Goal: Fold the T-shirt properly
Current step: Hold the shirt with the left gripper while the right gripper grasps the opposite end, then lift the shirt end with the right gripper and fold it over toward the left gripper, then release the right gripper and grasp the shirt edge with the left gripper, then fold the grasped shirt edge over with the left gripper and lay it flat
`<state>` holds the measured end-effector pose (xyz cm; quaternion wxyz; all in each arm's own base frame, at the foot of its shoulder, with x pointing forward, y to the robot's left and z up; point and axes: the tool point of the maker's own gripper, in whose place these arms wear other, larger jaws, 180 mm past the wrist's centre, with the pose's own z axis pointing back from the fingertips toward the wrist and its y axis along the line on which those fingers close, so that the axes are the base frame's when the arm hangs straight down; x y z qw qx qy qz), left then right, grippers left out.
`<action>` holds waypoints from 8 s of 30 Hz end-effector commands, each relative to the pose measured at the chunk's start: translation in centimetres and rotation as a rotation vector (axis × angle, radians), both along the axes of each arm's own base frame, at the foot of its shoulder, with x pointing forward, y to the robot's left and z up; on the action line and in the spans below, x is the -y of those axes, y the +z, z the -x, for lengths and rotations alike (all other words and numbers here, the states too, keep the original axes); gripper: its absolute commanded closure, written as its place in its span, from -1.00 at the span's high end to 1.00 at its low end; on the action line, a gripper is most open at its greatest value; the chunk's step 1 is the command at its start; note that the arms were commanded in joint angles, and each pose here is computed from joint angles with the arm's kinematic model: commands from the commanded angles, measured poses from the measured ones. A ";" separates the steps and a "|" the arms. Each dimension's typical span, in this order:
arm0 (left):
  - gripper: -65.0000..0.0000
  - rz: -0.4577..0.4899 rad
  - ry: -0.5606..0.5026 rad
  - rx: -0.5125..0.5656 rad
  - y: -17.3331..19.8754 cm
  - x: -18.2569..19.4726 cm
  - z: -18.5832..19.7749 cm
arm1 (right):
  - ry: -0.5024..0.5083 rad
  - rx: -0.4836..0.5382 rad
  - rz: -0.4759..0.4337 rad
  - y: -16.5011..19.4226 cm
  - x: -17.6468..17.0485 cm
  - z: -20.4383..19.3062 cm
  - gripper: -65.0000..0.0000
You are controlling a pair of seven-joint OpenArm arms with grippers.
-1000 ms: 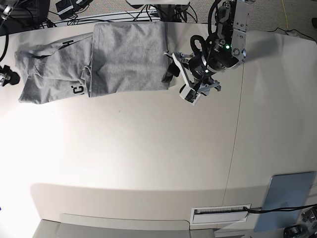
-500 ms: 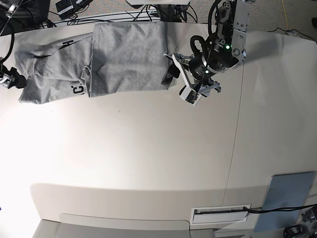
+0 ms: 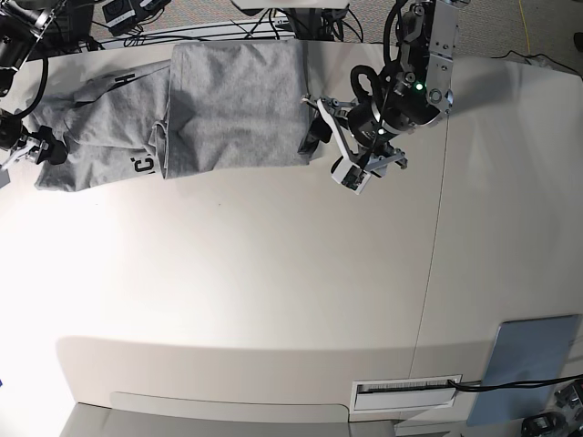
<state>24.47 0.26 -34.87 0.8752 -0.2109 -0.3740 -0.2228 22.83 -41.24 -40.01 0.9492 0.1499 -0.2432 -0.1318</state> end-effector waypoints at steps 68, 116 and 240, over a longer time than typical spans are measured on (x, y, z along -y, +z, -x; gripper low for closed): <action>0.10 0.217 -0.064 -0.179 -5.1 2.2 5.3 | 0.833 0.411 0.091 10.1 -38.0 3.7 -0.25; -0.99 0.226 -0.499 -0.001 2.5 11.3 10.3 | 0.099 0.274 0.577 13.5 -10.1 3.4 -0.19; -1.00 -0.046 0.168 0.199 1.1 -8.5 -9.6 | 0.560 0.270 0.163 2.8 -28.7 5.3 -0.81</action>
